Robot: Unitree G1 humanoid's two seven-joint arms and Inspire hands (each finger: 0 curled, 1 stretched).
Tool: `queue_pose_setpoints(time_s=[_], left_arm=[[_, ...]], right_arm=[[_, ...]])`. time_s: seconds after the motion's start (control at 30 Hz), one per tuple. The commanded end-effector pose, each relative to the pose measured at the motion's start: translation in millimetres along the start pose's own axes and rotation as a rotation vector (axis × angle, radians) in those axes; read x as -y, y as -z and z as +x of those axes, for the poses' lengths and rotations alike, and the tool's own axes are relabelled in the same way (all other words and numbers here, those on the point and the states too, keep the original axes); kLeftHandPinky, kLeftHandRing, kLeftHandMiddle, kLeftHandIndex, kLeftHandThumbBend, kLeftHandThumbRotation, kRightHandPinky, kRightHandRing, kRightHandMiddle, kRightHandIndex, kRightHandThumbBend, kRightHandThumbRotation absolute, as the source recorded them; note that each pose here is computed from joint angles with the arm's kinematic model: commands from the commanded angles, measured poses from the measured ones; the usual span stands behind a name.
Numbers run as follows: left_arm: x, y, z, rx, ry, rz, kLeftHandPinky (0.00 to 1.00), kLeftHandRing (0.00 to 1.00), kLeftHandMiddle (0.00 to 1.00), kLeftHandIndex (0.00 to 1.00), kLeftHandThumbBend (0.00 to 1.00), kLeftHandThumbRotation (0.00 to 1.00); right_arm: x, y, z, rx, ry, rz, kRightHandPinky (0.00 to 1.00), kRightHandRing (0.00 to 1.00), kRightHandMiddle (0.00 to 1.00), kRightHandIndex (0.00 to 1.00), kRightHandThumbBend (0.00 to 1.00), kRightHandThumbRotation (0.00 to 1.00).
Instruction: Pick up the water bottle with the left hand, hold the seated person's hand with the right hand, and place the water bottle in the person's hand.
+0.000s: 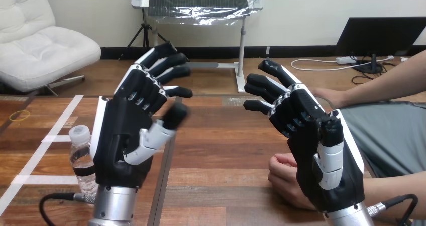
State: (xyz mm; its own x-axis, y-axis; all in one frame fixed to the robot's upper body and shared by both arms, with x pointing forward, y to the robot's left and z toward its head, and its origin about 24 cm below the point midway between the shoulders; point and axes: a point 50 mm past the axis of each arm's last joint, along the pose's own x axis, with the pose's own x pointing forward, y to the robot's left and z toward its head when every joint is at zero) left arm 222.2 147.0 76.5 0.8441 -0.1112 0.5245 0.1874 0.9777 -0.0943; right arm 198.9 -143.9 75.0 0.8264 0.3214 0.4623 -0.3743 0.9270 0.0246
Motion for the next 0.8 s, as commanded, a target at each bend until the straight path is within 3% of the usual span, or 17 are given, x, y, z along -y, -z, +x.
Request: queue_pose_setpoints(time_s=[0.0, 0.53, 0.77], left_arm=[[-2.9, -14.7, 18.4, 0.114, 0.020, 0.061, 0.62, 0.75, 0.80, 0.81, 1.00, 0.00], [-20.5, -27.3, 25.4, 0.183, -0.054, 0.244, 0.67, 0.77, 0.80, 0.81, 1.00, 0.00], [-27.5, -32.2, 28.0, 0.210, -0.097, 0.278, 0.71, 0.80, 0.82, 0.82, 1.00, 0.00]], right_arm=[[1.8, -11.9, 12.5, 0.075, -0.014, -0.017, 0.77, 0.85, 0.84, 0.89, 0.75, 1.00], [2.3, -11.3, 12.0, 0.074, -0.010, -0.026, 0.77, 0.85, 0.83, 0.88, 0.75, 1.00], [2.2, -11.3, 12.2, 0.070, -0.013, -0.020, 0.77, 0.84, 0.83, 0.88, 0.75, 1.00]])
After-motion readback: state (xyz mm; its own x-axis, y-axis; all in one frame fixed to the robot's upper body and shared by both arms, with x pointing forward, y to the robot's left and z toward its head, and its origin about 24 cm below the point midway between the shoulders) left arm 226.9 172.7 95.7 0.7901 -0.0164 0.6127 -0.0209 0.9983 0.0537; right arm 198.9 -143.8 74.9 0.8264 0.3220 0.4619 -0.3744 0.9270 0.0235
